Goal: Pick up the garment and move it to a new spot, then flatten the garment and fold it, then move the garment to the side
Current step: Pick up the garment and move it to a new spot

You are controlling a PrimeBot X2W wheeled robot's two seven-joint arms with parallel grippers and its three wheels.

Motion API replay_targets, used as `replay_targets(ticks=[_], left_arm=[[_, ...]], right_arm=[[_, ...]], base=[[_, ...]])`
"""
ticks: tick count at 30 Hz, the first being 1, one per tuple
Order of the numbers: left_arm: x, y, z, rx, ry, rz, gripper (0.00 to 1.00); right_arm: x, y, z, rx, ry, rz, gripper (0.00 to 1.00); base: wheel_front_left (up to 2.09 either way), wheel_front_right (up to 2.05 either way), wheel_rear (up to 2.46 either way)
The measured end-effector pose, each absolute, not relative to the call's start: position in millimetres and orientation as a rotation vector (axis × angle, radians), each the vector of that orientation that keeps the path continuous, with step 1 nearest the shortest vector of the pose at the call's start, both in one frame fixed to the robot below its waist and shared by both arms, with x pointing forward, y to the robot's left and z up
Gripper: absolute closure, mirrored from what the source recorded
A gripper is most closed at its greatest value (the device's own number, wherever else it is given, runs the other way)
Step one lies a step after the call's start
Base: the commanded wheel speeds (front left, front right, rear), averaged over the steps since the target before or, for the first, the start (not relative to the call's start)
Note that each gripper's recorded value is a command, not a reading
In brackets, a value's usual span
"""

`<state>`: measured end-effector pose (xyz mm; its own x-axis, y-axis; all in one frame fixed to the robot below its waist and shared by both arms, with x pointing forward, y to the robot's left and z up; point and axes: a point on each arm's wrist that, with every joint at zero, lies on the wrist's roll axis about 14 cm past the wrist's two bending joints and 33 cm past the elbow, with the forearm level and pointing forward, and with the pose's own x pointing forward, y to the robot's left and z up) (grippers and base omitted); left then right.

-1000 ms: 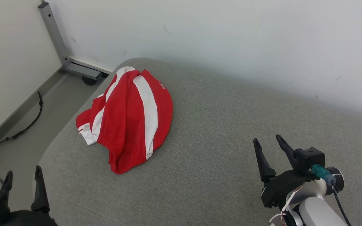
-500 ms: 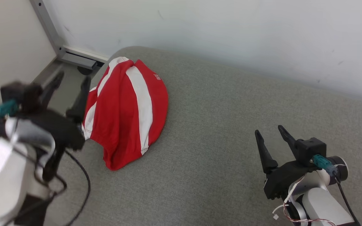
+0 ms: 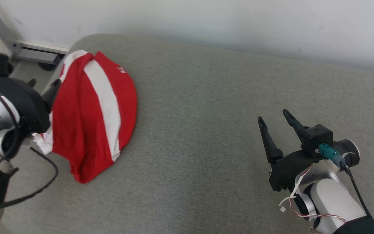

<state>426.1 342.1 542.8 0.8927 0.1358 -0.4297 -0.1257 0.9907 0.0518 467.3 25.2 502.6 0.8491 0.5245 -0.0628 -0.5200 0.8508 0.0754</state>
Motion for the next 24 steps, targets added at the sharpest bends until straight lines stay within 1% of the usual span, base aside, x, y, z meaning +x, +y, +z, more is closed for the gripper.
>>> replay_targets(ticks=[7,16,19,20,21,22,23,24], left_arm=[[450.0,335.1,507.5,-0.005,0.608,0.105,0.0],[452.1,322.2,439.9,0.008,0.859,0.072,0.0],[451.8,318.2,425.6,0.018,0.911,0.061,0.0],[453.3,317.5,423.9,0.027,0.918,0.057,0.37],[454.4,316.4,422.2,0.041,0.928,0.051,0.58],[455.0,315.4,420.7,0.058,0.937,0.044,0.94],[455.8,315.1,420.0,0.071,0.942,0.04,1.0],[456.0,315.3,419.1,0.073,0.946,0.04,1.0]], right_arm=[[480.9,-6.6,487.2,0.039,0.115,0.48,0.0],[497.5,-26.1,472.8,0.024,0.138,0.425,0.0],[498.7,-29.8,464.1,0.021,0.161,0.417,0.0],[499.5,-31.1,462.5,0.016,0.162,0.415,0.0],[500.6,-31.8,461.7,0.015,0.165,0.412,0.0],[502.1,-32.2,462.0,0.015,0.165,0.411,0.0],[503.3,-32.7,462.1,0.014,0.164,0.41,0.0],[503.5,-32.9,461.6,0.013,0.165,0.41,0.0]], base=[[0.0,0.0,0.0],[0.0,0.0,0.0],[0.0,0.0,0.0],[0.0,0.0,0.0],[0.0,0.0,0.0],[0.0,0.0,0.0],[0.0,0.0,0.0],[0.0,0.0,0.0]])
